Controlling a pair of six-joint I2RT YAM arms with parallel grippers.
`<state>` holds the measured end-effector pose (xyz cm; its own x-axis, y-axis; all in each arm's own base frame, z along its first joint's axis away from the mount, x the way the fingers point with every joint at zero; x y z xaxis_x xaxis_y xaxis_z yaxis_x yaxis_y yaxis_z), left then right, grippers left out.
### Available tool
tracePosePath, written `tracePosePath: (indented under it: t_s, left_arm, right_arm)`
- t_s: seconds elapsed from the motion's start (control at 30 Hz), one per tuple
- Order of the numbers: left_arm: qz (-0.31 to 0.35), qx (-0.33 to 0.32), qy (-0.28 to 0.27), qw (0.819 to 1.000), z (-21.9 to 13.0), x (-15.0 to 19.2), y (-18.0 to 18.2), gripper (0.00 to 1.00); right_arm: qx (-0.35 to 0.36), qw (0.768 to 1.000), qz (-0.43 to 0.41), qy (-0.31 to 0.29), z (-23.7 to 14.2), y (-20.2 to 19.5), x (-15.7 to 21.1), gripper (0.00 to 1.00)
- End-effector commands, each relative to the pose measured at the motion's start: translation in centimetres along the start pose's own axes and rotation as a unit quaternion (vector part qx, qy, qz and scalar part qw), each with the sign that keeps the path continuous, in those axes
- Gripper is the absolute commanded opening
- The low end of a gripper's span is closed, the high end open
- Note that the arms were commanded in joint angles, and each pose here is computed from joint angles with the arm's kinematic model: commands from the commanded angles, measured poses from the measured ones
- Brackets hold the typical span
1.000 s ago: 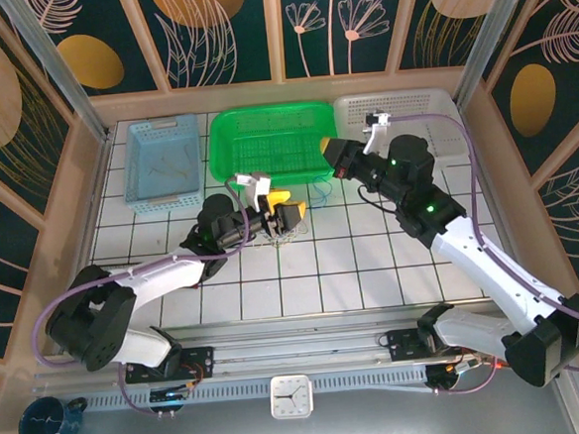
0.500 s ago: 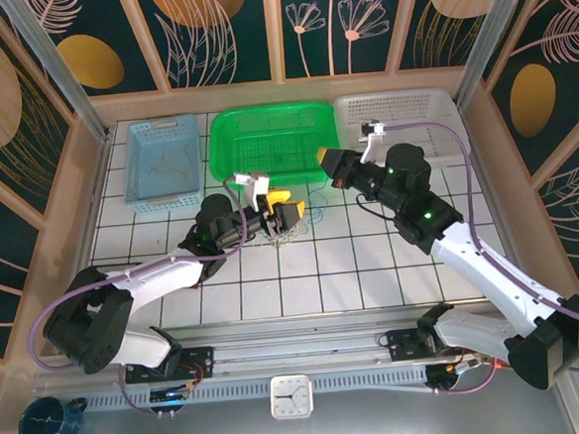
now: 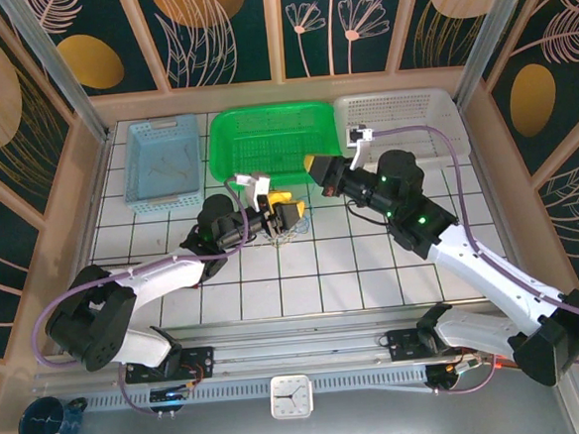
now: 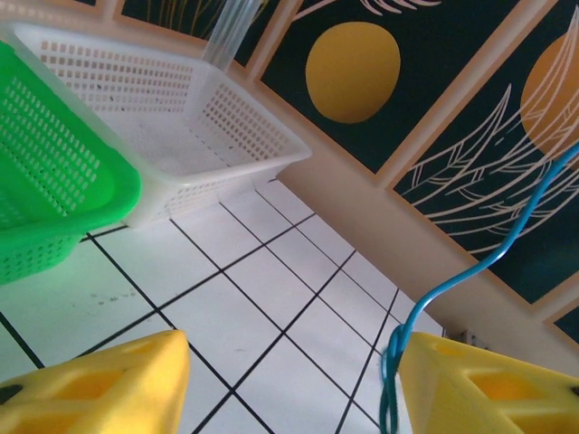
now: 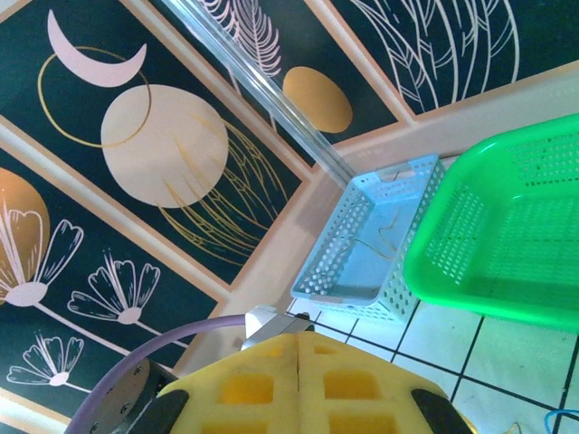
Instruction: Untangle the cables
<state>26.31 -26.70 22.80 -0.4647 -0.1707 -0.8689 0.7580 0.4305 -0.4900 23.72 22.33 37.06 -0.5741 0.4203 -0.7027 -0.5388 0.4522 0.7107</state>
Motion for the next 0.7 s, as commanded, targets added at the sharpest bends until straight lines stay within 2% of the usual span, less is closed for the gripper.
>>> tracePosePath:
  t_s: [0.0, 0.67]
  left_arm:
    - [0.002, -0.018, -0.03, 0.999, -0.5, -0.3, 0.1, 0.61]
    - [-0.002, -0.054, -0.059, 0.997, -0.9, -1.0, 0.9, 0.6]
  right_arm:
    - [-0.022, 0.999, 0.002, -0.023, 0.1, 1.3, -0.6, 0.0]
    - [-0.036, 0.999, 0.013, -0.016, 1.1, 2.4, 0.9, 0.0]
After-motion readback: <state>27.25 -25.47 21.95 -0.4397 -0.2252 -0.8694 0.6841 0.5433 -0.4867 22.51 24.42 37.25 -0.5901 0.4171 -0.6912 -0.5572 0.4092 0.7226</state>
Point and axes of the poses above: each hand's point on the last joint's axis, 136 mm out from that joint toward the fingers, its own z axis out along the fingers, its own y axis along the line the jaws close on, x = y × z, the point moved 6 cm from there along -z, back along the fingers, and after that the axes turned 4 degrees about z, right-handed, at the moved point
